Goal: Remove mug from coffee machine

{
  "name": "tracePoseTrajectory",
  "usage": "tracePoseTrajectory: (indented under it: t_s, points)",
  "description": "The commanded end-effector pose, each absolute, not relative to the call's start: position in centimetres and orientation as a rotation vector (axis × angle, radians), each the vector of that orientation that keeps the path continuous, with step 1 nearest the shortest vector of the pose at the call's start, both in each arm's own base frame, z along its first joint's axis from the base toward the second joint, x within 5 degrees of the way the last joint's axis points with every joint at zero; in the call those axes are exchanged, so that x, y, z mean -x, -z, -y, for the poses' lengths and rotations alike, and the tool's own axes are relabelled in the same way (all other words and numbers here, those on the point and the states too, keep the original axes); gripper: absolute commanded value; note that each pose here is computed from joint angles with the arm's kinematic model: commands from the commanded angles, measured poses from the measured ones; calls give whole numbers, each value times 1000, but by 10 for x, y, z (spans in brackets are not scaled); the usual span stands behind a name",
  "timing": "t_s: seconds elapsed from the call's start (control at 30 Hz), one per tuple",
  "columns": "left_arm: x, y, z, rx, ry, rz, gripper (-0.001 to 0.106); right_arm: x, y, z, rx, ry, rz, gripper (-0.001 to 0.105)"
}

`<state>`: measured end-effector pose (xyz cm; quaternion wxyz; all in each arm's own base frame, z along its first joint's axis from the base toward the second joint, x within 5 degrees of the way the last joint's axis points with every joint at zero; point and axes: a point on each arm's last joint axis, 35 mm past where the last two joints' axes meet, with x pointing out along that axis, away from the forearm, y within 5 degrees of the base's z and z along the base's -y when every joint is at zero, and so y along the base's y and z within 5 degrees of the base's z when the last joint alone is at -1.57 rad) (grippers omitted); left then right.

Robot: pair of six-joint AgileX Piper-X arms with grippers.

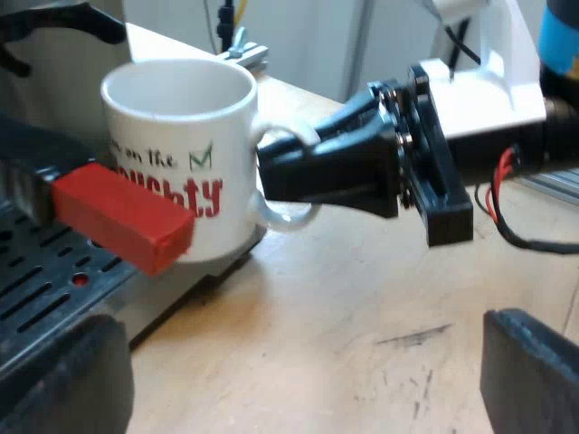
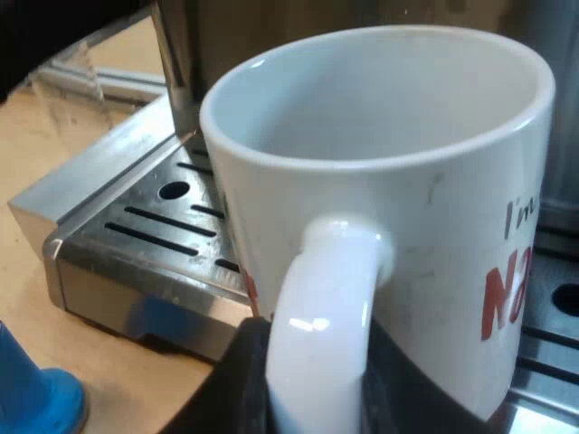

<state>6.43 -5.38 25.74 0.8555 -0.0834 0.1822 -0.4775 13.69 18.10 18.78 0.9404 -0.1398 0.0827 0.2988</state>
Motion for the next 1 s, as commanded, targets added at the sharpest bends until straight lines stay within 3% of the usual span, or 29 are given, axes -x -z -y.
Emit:
tracePoseTrajectory:
  t_s: [0.03, 0.13, 0.5, 0.63, 1.0]
  points:
    - [-63, -260, 55, 183, 1050, -378, 80, -135, -206, -178, 241, -589, -121, 0]
    - [-61, -260, 58, 192, 1089, -386, 80, -132, -214, -172, 210, -556, -120, 0]
    - [-58, -261, 61, 181, 1144, -386, 80, -118, -231, -144, 249, -446, -154, 0]
    - [-58, -261, 61, 181, 1144, -384, 80, -109, -225, -127, 292, -392, -190, 0]
    - [-58, -260, 61, 181, 1144, -386, 80, -101, -199, -110, 325, -270, -206, 0]
